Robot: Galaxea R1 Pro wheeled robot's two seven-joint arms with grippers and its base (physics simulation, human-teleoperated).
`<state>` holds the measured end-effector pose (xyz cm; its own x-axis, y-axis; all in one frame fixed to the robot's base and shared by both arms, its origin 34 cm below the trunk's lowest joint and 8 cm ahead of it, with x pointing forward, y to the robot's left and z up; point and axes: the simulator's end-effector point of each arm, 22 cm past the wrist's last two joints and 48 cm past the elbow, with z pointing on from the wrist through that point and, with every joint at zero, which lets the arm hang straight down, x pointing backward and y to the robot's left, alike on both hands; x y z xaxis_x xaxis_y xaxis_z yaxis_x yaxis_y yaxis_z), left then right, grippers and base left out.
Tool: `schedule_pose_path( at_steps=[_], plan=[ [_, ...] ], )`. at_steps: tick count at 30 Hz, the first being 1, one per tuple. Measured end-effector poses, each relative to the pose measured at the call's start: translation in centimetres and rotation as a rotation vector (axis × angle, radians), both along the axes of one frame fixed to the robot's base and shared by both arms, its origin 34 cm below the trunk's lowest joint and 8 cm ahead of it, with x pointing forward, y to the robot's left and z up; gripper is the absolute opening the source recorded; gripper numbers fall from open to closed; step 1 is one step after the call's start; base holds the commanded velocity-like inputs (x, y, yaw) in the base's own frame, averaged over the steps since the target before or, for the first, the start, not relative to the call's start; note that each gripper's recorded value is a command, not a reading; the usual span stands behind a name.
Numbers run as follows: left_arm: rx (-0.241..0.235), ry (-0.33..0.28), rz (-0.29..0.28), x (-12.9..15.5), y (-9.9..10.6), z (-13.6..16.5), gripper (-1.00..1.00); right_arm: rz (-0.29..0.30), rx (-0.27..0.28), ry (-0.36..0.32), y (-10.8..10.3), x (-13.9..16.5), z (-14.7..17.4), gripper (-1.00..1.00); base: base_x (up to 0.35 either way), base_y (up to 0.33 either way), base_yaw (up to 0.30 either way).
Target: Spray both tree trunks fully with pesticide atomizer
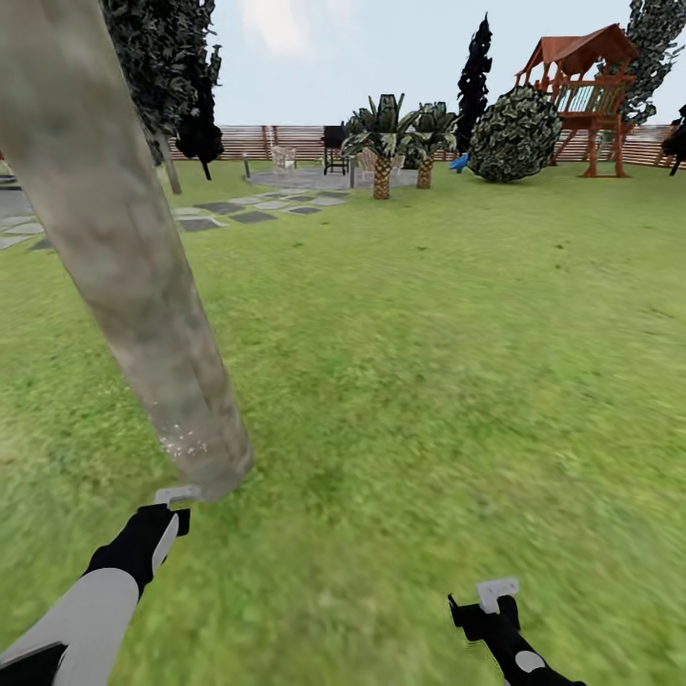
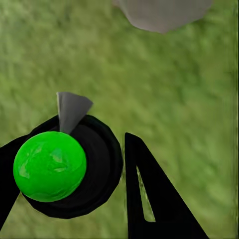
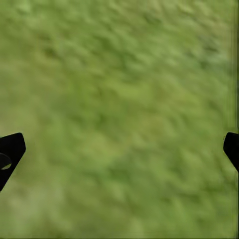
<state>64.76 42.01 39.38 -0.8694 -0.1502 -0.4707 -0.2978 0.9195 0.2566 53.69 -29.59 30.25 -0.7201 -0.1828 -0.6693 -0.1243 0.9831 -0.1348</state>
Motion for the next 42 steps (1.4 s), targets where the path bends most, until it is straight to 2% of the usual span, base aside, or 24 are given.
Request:
schedule_pose_path(
  at_steps=[5, 9, 12, 22, 42],
  plan=[
    [-0.001, 0.005, 0.005, -0.4, 0.1, -0.2, -1.0, -0.001, -0.002, 0.0, -0.2, 0.0, 0.0, 1.0, 0.22, -0.188, 0.0],
    [-0.002, 0.092, 0.018, -6.0, 0.7, -3.9, -1.0, 0.0, -0.001, 0.001, -0.1, 0.0, 0.0, 1.0, 0.062, -0.042, 0.0],
    [-0.009, 0.108, 0.015, -7.1, 0.2, -4.6, -1.0, 0.0, -0.001, 0.001, -0.1, 0.0, 0.0, 1.0, 0.116, -0.003, 0.0],
    [-0.013, 0.087, 0.02, -6.4, 0.0, -4.2, -1.0, 0.0, 0.0, 0.0, 0.0, 0.0, 0.0, 1.0, 0.31, -0.025, 0.165],
    [-0.013, 0.085, 0.019, -6.3, -0.1, -4.2, -1.0, 0.0, 0.0, 0.0, 0.0, 0.0, 0.0, 1.0, 0.132, -0.247, 0.016]
  ],
)
